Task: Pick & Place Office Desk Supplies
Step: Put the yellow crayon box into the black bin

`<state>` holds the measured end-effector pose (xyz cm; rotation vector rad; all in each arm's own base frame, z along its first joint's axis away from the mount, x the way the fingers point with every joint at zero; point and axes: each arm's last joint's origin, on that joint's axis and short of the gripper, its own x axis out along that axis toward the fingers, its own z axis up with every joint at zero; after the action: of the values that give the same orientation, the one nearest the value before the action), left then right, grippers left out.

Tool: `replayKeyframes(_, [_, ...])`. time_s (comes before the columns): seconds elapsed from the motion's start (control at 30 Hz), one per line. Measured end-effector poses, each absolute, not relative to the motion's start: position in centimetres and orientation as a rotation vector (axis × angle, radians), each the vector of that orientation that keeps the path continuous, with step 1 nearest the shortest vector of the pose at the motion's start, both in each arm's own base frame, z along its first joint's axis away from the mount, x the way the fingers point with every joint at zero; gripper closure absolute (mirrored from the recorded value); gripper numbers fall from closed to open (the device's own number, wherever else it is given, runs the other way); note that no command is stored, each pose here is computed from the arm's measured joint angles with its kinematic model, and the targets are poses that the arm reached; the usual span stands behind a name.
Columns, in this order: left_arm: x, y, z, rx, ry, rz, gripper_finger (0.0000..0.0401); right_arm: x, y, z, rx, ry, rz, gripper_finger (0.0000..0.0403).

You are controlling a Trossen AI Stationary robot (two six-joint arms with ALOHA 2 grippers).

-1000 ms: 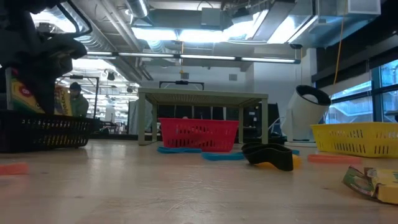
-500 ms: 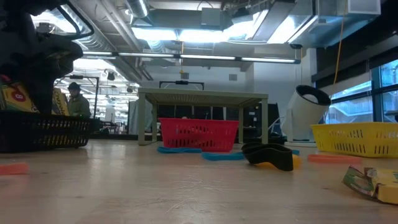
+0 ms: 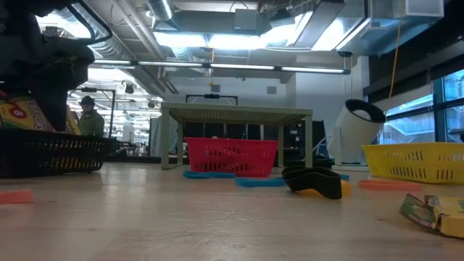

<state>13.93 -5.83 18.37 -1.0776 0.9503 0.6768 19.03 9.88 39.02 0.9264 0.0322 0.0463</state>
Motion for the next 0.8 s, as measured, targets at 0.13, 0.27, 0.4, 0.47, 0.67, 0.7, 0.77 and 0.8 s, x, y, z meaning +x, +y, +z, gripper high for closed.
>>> replayKeyframes(0.13, [13.8, -5.8, 18.3, -1.068, 0.958, 0.683, 0.0192, 19.0, 9.9, 39.1, 0.925, 0.027, 0.055, 0.0199])
replayKeyframes(0.27, [13.7, -5.7, 18.3, -1.048, 0.971, 0.691, 0.018, 19.0, 9.9, 39.1, 0.918, 0.024, 0.058, 0.0199])
replayKeyframes(0.4, [13.7, -5.6, 18.4, -1.043, 0.951, 0.694, 0.0183, 19.0, 9.9, 39.2, 0.923, 0.015, 0.063, 0.0199])
replayKeyframes(0.47, [13.7, -5.6, 18.4, -1.032, 0.938, 0.7, 0.0184, 19.0, 9.9, 39.3, 0.92, 0.009, 0.068, 0.0199])
replayKeyframes(0.67, [13.4, -5.2, 18.2, -1.015, 0.967, 0.748, 0.0182, 19.0, 9.9, 39.4, 0.922, 0.004, 0.072, 0.0199])
replayKeyframes(0.7, [13.3, -5.1, 18.1, -1.018, 0.975, 0.756, 0.0183, 19.0, 9.9, 39.4, 0.922, 0.004, 0.072, 0.0199])
replayKeyframes(0.77, [13.2, -4.8, 18.1, -1.024, 0.989, 0.786, 0.0184, 19.0, 9.9, 39.4, 0.922, 0.004, 0.072, 0.0199])
replayKeyframes(0.8, [13.2, -4.7, 18.1, -1.03, 0.988, 0.805, 0.0185, 19.0, 9.9, 39.4, 0.922, 0.004, 0.072, 0.0199])
